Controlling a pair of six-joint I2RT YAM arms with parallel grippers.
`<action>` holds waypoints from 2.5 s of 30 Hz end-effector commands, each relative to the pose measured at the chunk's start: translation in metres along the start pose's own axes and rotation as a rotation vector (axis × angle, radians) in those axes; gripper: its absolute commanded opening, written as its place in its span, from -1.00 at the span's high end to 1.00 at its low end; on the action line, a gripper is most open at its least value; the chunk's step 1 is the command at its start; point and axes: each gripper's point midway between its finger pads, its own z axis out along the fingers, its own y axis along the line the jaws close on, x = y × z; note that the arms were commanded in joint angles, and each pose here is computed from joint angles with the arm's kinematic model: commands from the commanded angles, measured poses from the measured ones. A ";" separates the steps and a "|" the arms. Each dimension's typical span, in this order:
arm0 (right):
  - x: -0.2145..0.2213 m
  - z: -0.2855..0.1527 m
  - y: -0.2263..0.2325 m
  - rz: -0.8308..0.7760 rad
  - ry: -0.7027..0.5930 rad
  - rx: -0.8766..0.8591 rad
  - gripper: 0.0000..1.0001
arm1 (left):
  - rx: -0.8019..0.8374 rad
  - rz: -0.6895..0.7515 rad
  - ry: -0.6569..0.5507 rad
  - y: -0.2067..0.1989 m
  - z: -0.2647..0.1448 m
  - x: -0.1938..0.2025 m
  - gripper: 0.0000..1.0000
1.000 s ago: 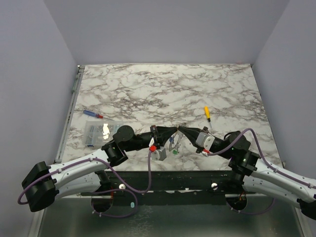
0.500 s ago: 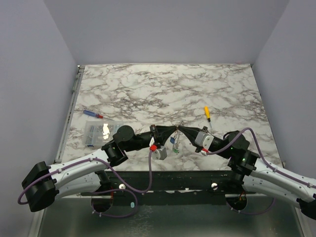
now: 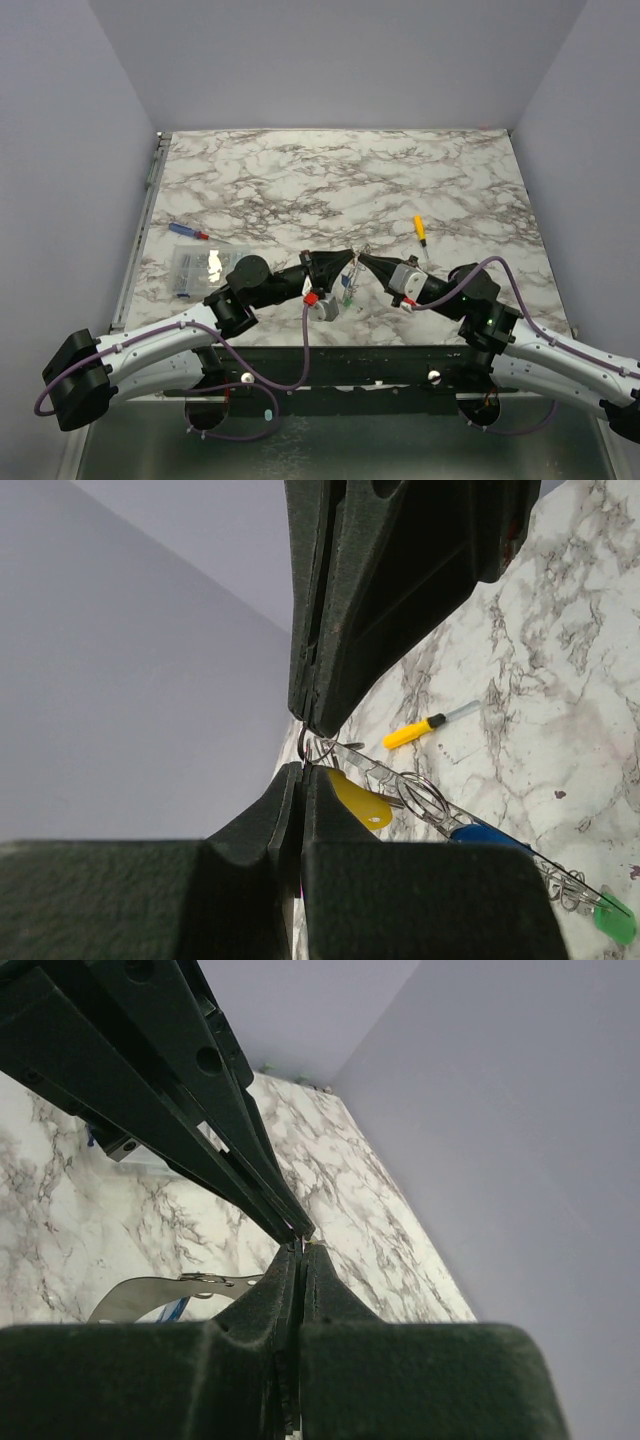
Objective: Put the keys on the keyring
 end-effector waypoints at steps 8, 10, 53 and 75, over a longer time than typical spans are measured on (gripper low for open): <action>-0.003 0.000 -0.006 -0.012 -0.007 0.032 0.99 | -0.058 0.035 0.026 0.011 -0.005 0.002 1.00; -0.003 0.000 -0.007 -0.013 -0.007 0.035 0.99 | -0.056 0.034 0.028 0.010 -0.005 0.003 1.00; -0.022 -0.014 -0.021 -0.029 -0.084 0.103 0.99 | 0.022 -0.088 0.002 -0.010 0.004 0.004 0.21; -0.029 -0.015 -0.027 -0.020 -0.116 0.135 0.99 | -0.050 -0.324 -0.042 -0.010 0.017 0.007 -0.19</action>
